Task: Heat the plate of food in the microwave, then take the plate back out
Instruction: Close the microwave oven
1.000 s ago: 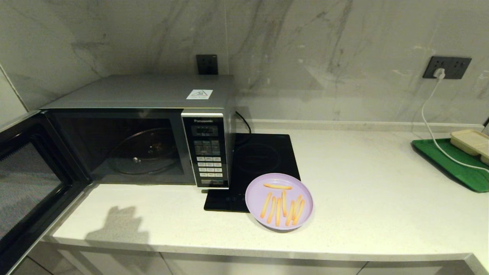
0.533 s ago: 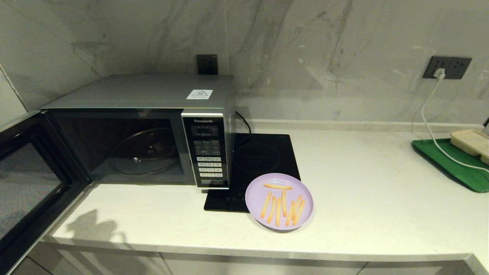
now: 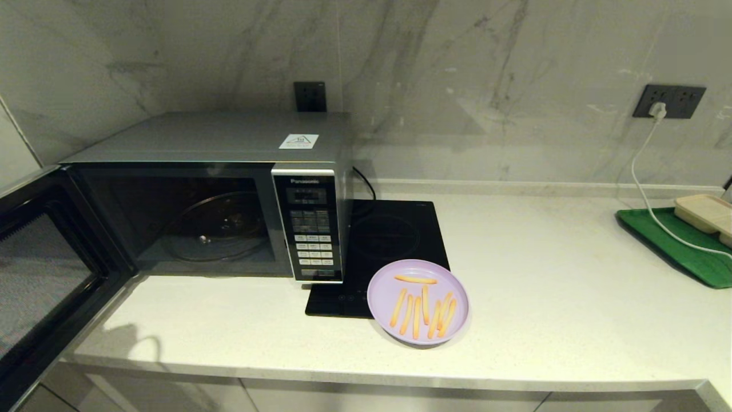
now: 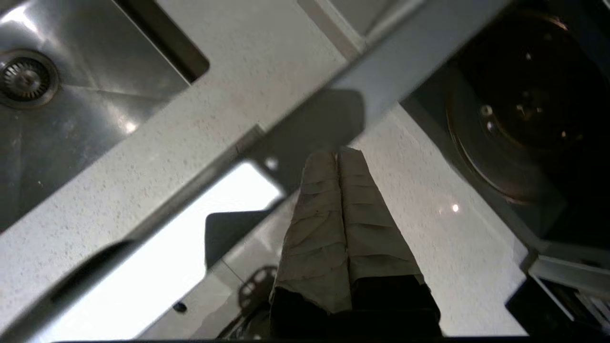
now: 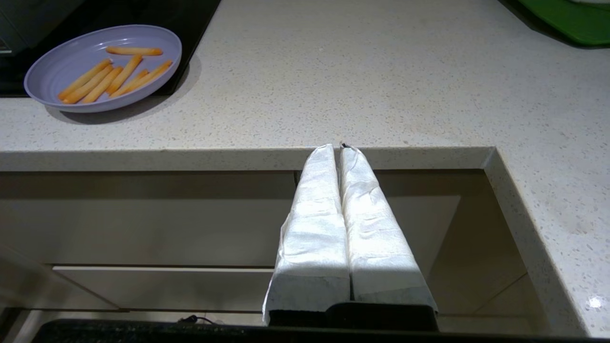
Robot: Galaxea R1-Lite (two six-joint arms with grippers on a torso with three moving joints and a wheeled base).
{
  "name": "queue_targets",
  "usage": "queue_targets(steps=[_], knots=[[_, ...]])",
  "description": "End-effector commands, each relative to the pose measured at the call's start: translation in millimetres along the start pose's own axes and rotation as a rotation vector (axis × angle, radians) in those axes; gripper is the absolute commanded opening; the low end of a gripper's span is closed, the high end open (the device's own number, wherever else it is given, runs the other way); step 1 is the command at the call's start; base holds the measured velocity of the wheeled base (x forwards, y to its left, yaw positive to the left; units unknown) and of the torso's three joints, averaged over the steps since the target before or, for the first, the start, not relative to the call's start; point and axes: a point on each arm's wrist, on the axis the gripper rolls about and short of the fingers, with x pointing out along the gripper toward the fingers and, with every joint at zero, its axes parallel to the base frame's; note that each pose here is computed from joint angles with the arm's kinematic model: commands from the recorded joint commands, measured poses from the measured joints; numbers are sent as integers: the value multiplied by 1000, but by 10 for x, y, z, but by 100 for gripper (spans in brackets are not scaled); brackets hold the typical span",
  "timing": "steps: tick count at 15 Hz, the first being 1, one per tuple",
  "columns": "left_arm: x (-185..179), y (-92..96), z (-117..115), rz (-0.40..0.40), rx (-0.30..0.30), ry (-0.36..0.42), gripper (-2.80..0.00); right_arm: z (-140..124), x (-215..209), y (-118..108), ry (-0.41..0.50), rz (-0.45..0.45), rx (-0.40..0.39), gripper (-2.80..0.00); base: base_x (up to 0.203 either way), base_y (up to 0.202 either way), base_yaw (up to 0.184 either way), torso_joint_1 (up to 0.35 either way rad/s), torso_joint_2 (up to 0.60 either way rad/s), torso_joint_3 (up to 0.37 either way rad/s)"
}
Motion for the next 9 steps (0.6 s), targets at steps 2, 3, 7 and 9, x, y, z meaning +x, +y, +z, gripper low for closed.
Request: queue_targets(steps=[2,3,7,9], knots=[[249,131,147,37,-30,-9,-280,-1,1,0,2,0,0,-280,0,0,0,0,0,0],[274,167,186,48,-39,-17,-280,-1,1,0,2,0,0,-280,0,0,0,0,0,0],[392,286,218,79,-68,3,-280,-1,1,0,2,0,0,-280,0,0,0,0,0,0],[425,299,200,80,-83,26,-280,-1,1,0,2,0,0,-280,0,0,0,0,0,0]])
